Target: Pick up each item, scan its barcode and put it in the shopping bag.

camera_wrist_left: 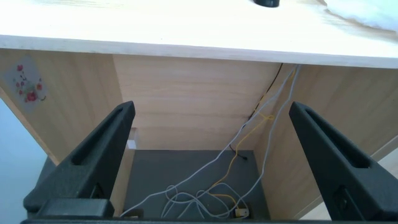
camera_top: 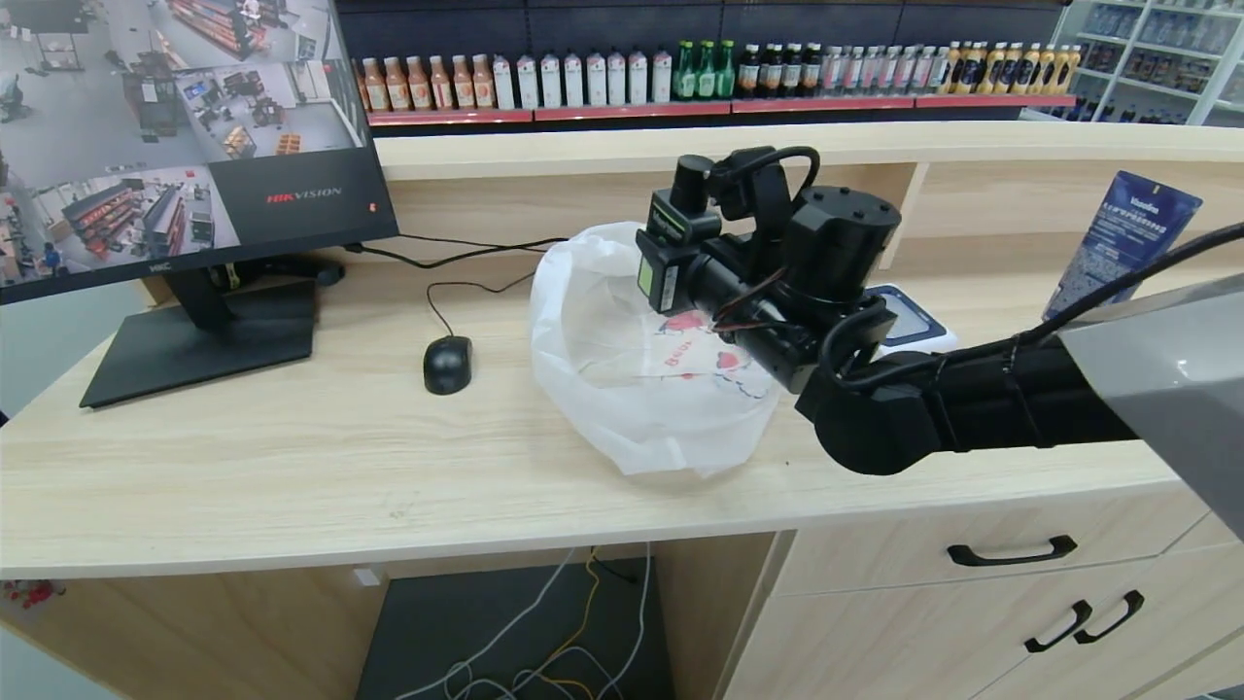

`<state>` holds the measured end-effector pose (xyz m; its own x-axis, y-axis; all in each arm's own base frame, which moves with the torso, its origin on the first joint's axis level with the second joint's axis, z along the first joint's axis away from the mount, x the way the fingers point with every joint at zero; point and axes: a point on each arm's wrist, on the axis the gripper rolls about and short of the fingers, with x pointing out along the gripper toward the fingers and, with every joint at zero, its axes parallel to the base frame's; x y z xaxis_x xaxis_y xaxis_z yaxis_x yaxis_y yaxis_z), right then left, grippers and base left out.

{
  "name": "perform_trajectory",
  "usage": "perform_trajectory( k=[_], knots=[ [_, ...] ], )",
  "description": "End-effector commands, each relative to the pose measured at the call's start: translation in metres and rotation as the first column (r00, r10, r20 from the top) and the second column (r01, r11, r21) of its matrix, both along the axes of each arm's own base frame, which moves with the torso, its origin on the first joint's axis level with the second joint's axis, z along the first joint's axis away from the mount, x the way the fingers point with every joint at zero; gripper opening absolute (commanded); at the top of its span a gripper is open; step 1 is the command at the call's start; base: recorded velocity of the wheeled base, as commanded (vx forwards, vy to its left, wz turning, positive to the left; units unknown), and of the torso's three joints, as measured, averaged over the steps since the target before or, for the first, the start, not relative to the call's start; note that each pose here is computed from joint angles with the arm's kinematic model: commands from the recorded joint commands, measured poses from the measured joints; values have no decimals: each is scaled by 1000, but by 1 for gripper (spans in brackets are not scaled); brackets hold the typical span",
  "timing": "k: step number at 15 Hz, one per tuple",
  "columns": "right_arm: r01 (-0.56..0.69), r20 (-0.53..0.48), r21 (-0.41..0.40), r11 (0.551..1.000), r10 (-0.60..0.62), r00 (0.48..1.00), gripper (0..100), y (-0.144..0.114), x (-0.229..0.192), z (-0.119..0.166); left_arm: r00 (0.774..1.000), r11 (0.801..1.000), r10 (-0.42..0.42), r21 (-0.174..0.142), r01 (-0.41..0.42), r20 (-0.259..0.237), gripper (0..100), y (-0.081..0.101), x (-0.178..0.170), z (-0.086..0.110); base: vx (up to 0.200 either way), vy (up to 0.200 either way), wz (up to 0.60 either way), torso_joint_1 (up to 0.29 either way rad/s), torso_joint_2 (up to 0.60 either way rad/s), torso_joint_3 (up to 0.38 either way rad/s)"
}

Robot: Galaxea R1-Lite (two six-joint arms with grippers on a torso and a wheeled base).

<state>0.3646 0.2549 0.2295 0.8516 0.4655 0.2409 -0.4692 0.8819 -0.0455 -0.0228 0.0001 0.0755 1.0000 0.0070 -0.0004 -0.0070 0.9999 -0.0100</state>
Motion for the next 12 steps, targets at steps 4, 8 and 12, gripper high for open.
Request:
perform_trajectory(
  k=[4,8,12],
  knots=[
    [-2,-48,-31,1000,1,999,0,11,14,-30,1000,1000,1,-1,-1,0,100,0,0,0,0,0,0,0,0,0],
    [-12,-81,-35,999,9,997,0,16,18,-45,1000,1000,1,-1,-1,0,100,0,0,0,0,0,0,0,0,0],
    [-13,-101,-48,999,8,995,0,21,23,-62,1000,1000,1,-1,-1,0,100,0,0,0,0,0,0,0,0,0]
  ],
)
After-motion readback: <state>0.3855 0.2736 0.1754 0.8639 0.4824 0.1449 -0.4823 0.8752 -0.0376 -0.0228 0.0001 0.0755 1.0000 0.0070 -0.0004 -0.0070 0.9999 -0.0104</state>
